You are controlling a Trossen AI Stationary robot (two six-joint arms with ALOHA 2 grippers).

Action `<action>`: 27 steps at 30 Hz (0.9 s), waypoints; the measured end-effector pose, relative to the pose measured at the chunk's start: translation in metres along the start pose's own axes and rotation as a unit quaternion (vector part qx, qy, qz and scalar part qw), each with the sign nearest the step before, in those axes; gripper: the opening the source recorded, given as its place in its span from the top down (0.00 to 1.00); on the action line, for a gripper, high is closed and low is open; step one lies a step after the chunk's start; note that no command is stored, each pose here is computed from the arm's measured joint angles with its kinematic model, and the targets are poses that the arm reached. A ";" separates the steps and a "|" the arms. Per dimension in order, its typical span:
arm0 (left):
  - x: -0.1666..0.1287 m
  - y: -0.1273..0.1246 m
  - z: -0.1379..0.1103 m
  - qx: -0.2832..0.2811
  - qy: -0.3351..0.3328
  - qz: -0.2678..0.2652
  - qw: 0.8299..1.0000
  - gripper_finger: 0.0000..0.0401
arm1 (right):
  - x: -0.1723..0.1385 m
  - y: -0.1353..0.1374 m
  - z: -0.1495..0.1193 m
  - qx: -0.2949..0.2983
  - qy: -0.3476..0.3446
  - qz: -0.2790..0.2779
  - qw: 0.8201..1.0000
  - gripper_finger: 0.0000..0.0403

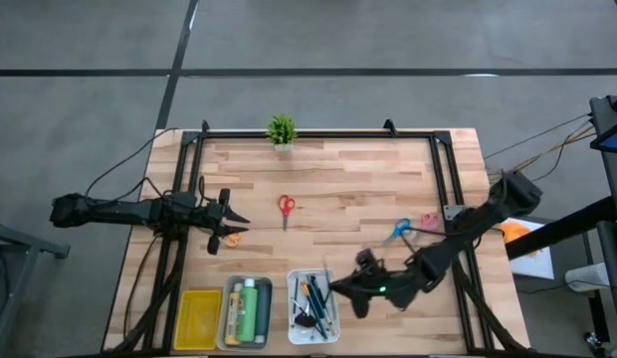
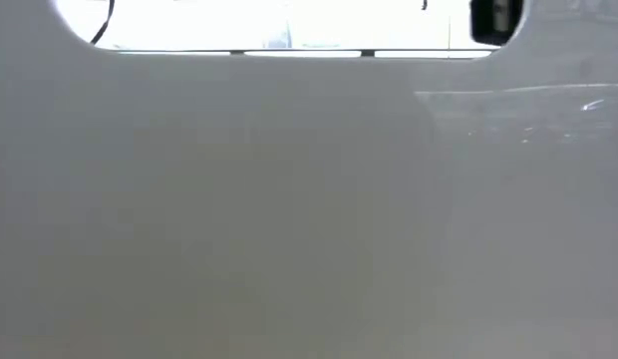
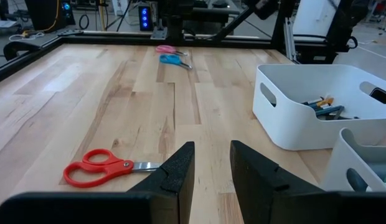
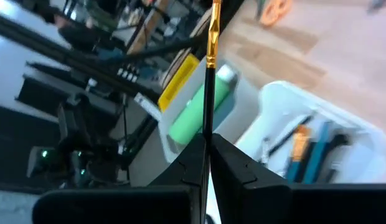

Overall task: Pick & Place Paint Supplies
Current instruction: Put the black paint brush into the white bin

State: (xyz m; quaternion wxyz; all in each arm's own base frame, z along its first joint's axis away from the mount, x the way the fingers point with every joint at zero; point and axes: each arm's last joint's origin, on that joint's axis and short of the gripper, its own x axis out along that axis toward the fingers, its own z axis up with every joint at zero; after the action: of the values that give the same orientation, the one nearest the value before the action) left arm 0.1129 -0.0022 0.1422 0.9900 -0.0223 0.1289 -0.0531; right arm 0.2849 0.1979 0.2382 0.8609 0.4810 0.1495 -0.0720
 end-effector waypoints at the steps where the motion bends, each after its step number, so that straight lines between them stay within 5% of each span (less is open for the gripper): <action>1: 0.000 0.000 0.000 0.000 0.000 0.000 1.000 0.74 | 0.006 0.004 -0.001 -0.002 0.008 0.003 1.000 0.97; 19: 0.000 0.000 0.000 0.000 0.000 0.000 1.000 0.74 | 0.083 -0.008 -0.032 -0.016 0.171 -0.172 0.970 0.97; 27: 0.000 0.000 0.000 0.000 0.000 0.000 1.000 0.74 | 0.098 -0.019 -0.036 -0.007 0.206 -0.192 0.960 0.97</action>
State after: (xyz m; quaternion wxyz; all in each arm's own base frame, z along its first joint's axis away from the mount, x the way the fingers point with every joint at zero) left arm 0.1128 -0.0022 0.1423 0.9900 -0.0223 0.1285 -0.0533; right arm 0.3656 0.2204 0.1727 0.7849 0.4414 0.4135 -0.1346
